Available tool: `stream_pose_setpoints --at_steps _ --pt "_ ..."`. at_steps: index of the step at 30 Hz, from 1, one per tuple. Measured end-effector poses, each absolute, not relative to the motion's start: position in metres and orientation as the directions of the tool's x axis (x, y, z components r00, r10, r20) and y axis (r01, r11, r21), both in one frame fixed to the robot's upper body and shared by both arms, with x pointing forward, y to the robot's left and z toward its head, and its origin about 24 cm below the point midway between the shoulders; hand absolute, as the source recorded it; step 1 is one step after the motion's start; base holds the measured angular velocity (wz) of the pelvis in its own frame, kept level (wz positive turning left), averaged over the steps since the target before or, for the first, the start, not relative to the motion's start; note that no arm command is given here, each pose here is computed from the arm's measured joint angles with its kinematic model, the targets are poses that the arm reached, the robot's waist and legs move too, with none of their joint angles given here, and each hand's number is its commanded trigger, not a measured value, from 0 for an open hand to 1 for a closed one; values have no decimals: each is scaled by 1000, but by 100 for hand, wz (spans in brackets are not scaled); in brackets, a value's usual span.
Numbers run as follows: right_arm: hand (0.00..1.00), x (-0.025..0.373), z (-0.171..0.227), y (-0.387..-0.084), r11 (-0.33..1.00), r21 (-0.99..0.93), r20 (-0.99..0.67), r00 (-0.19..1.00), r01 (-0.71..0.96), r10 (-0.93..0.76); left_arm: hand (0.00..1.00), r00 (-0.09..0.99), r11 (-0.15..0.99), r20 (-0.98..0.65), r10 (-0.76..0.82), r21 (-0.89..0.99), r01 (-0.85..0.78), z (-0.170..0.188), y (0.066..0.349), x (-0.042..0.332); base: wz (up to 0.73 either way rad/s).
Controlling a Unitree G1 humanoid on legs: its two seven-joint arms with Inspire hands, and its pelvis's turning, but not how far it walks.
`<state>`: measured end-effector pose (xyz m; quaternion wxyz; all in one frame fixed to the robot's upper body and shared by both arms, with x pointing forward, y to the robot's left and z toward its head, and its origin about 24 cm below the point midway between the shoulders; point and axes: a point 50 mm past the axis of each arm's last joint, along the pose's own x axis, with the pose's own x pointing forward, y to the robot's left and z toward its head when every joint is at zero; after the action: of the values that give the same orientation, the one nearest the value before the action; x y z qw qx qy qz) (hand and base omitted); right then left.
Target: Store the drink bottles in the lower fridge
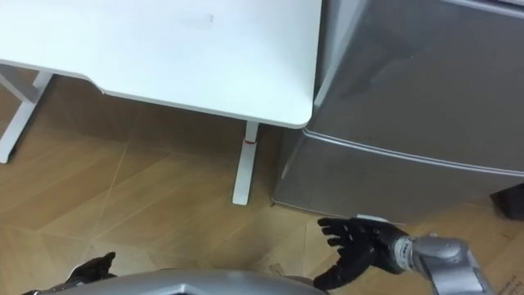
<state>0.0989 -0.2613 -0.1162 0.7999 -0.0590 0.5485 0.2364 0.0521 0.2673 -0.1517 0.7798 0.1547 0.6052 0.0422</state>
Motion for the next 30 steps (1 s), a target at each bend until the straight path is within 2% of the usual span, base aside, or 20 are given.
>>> stream_pose_setpoints --at_steps 4,8,11,13,21,30 --pt "0 84 -132 -265 942 160 -929 278 -296 245 0 257 937 -928 269 314 152 -153 266 52 2" --pt "0 56 -147 -271 988 152 -954 259 -20 151 0 235 940 -934 268 307 148 -155 261 45 2" --pt "0 35 -154 -270 974 119 -970 233 194 73 0 189 948 -946 262 290 135 -158 257 32 17" --pt "0 27 -156 -270 959 102 -976 214 265 44 0 158 947 -952 263 286 146 -159 257 25 6" --pt "0 15 -159 -271 952 -7 -988 142 307 -53 0 148 941 -954 260 284 182 -159 257 24 2" --pt "0 -10 -163 -263 963 -78 -995 34 259 -89 0 146 947 -961 234 259 191 -160 255 27 -4"
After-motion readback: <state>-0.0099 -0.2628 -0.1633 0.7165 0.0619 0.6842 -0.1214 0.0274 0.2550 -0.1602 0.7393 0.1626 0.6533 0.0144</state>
